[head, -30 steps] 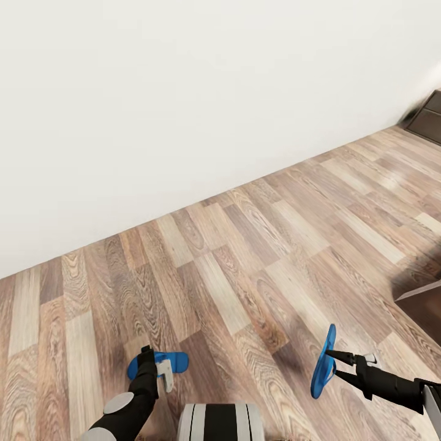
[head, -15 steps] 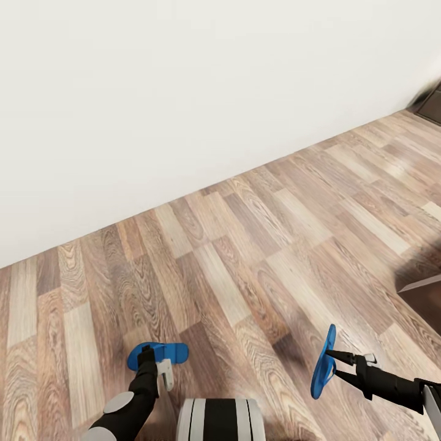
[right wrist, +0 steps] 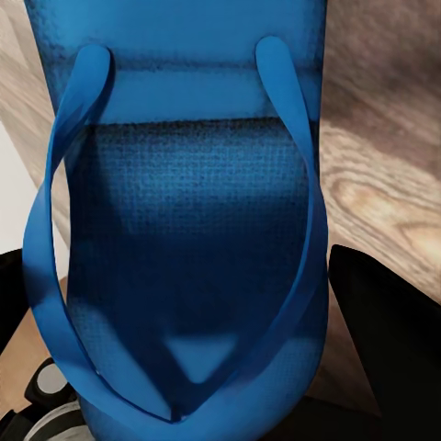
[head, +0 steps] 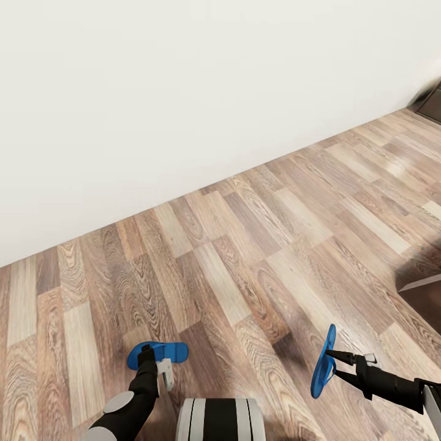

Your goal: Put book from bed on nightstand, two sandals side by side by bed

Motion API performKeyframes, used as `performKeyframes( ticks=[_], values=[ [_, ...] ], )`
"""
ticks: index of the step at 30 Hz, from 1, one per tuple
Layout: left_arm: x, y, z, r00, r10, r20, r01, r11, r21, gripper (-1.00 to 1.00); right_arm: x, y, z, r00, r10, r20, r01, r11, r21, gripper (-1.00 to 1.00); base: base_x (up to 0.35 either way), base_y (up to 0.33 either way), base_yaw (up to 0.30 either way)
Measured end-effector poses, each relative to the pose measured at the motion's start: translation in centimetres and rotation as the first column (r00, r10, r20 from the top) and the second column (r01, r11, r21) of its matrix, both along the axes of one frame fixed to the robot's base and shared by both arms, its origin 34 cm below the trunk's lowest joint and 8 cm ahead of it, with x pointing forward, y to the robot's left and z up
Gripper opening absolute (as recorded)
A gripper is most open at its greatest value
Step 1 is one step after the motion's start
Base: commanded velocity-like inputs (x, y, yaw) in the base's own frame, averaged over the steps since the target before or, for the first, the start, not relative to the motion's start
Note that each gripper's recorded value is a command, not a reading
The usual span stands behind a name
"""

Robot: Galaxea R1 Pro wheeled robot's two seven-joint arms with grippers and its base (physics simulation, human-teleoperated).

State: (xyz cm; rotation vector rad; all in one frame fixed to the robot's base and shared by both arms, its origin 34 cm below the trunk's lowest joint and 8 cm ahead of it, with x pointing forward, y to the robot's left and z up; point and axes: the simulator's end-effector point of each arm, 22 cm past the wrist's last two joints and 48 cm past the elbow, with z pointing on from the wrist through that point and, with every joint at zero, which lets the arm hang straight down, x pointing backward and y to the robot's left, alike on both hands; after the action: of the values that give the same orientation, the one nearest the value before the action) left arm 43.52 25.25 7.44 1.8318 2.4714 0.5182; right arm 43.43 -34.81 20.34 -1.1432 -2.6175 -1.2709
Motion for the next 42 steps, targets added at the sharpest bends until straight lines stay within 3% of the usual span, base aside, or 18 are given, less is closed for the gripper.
performKeyframes(
  ticks=[42],
  values=[
    [0.00,0.12,0.01,1.000,0.000,0.000,0.000,1.000,0.002,1.00,0.02,0.00,0.01,1.000,-0.001,0.001,0.001,1.000,0.000,-1.00,0.024,0.000,0.000]
  ],
)
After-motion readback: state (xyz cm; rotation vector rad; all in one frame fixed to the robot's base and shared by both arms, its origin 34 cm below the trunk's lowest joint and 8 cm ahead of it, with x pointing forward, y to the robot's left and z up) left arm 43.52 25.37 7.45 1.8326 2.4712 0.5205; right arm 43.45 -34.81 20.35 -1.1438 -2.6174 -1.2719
